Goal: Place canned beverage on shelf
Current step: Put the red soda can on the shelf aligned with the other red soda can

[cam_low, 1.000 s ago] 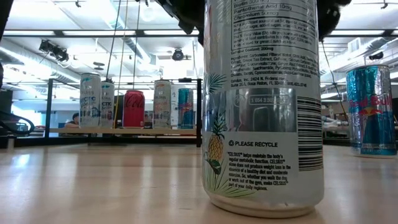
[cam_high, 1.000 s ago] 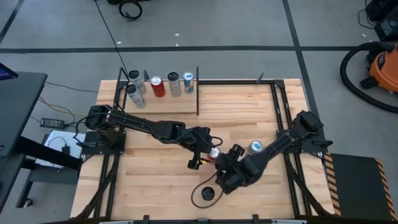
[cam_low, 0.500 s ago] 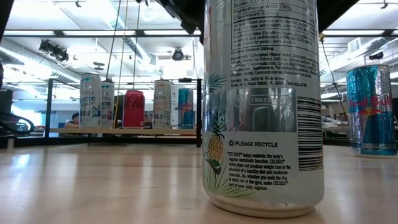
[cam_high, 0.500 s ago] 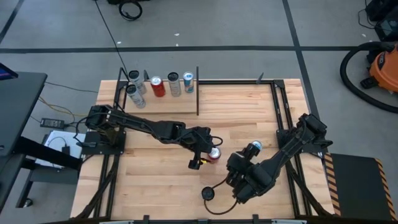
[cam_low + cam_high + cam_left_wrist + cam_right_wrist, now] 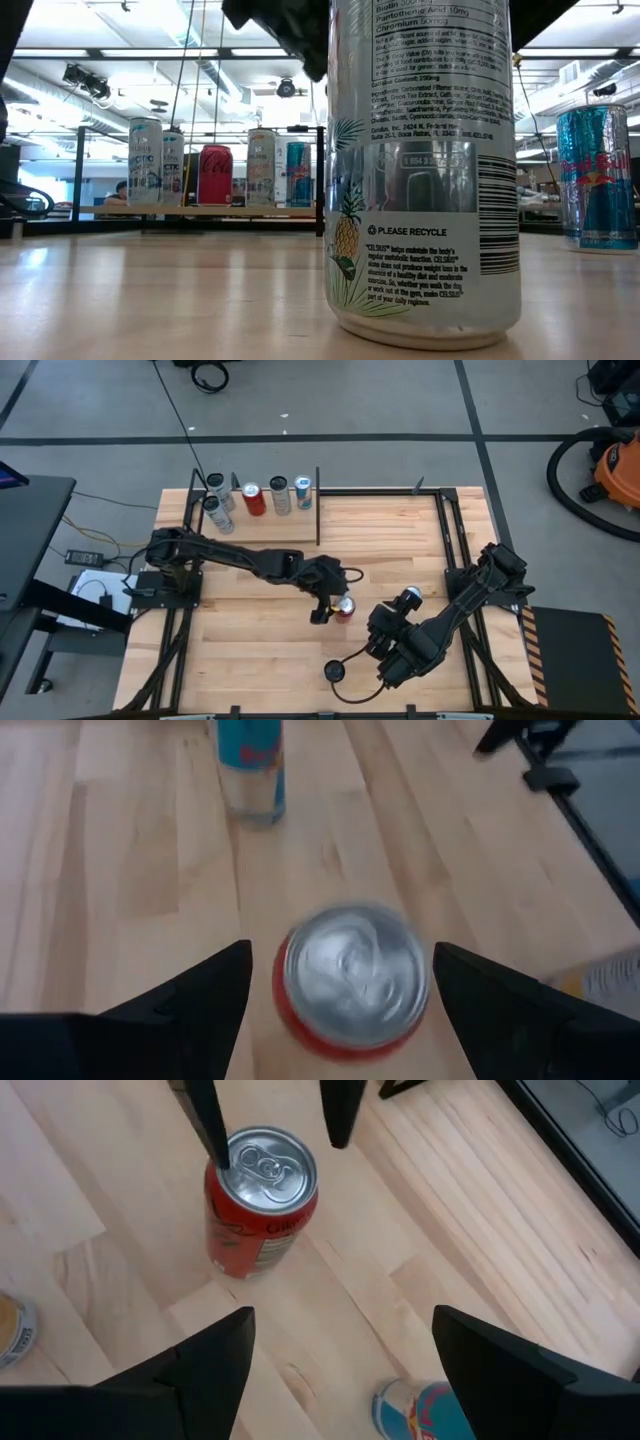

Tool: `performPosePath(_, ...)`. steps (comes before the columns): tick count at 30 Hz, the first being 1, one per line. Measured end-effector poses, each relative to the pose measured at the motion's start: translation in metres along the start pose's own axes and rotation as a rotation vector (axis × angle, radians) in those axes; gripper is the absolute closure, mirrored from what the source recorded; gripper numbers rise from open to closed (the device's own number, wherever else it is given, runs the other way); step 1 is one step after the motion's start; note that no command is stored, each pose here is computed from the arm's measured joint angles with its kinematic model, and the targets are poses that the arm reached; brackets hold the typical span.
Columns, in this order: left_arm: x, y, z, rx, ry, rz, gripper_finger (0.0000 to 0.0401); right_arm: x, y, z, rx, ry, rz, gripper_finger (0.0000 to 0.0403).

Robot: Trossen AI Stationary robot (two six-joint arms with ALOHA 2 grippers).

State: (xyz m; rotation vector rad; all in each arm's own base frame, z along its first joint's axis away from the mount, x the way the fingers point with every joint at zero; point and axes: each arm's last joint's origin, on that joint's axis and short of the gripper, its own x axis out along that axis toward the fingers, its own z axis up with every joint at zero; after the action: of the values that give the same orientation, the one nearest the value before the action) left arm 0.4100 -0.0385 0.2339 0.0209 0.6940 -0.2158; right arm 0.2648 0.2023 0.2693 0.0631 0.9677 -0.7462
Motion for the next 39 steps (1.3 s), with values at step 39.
performPosePath(39,0.034,0.008,-0.019,-0.043,0.044,-0.056,0.0087,-0.006,0.003,-0.007,-0.006,-0.031,0.018,0.0089)
